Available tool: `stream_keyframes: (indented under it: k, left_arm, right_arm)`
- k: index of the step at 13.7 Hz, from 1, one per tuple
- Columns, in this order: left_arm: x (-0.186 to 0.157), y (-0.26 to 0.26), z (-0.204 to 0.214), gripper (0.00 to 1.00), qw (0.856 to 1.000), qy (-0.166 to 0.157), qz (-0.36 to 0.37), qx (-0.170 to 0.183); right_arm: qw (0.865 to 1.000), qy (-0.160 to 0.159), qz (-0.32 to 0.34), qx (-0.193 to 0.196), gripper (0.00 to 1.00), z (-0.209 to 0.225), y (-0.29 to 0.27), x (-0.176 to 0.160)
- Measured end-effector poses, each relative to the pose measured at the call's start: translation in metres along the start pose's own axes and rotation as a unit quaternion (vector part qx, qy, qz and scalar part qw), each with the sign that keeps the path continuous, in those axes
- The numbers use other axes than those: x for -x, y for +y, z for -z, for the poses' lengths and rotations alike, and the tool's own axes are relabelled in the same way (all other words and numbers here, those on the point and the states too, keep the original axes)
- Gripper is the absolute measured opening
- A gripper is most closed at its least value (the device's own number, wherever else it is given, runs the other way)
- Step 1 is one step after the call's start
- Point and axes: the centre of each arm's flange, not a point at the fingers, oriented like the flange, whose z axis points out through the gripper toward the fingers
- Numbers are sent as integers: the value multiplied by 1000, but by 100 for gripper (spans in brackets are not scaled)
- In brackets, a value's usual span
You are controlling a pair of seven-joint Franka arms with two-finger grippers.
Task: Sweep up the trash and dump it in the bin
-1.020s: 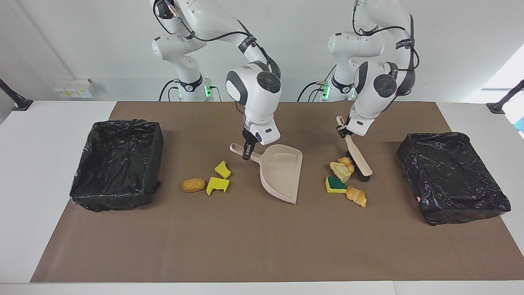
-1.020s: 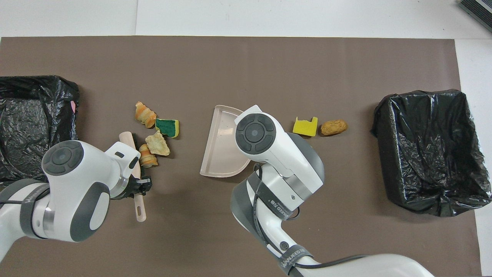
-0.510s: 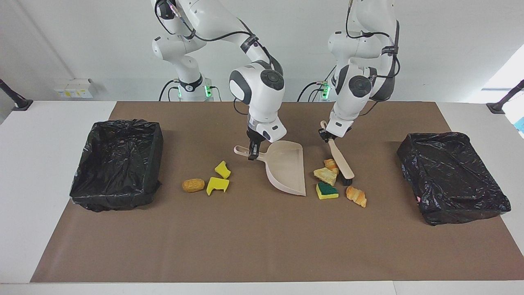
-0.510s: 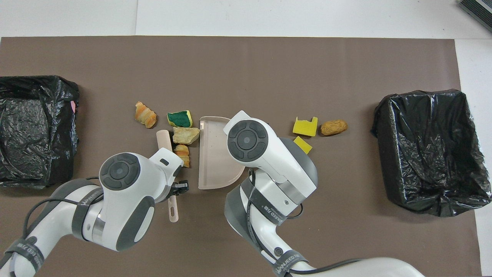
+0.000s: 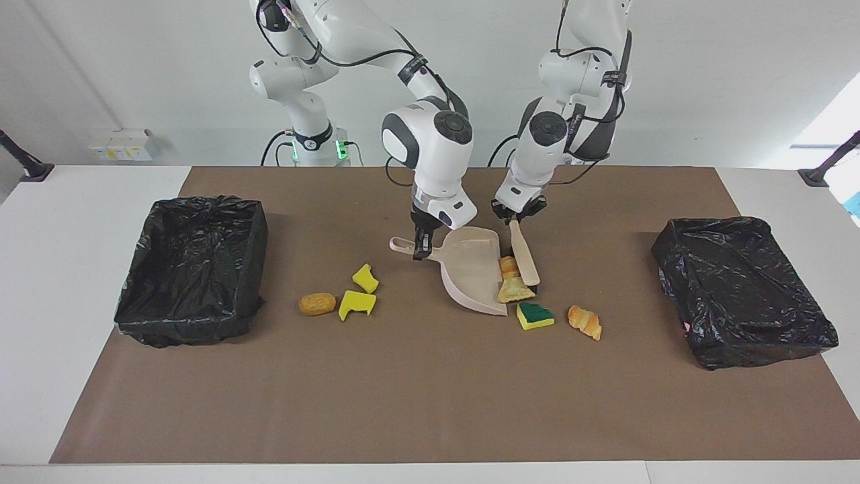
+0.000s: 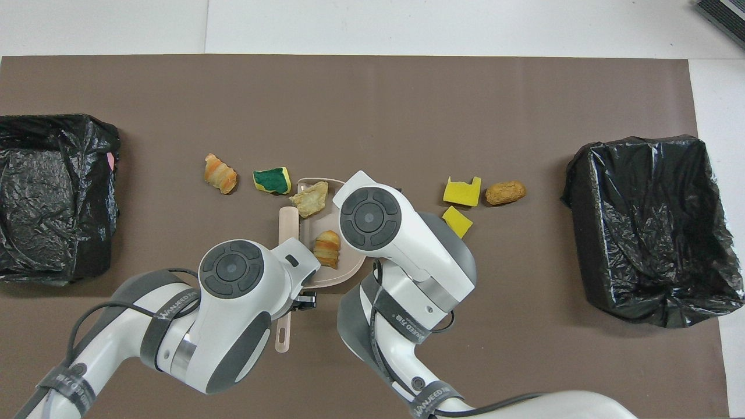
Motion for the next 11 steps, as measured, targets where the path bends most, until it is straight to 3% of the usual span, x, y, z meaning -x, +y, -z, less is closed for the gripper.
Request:
stream_keyframes:
  k: [3,11]
  left_arm:
    - [-21,-27,42,26,1000,-17,12,17]
    - [-94,-181,81,26,997,21,13,77]
  right_arm:
    - [1000,0,0,0,33,0,0,0]
    - [1000,-6,-13,-5,33,4,4,6]
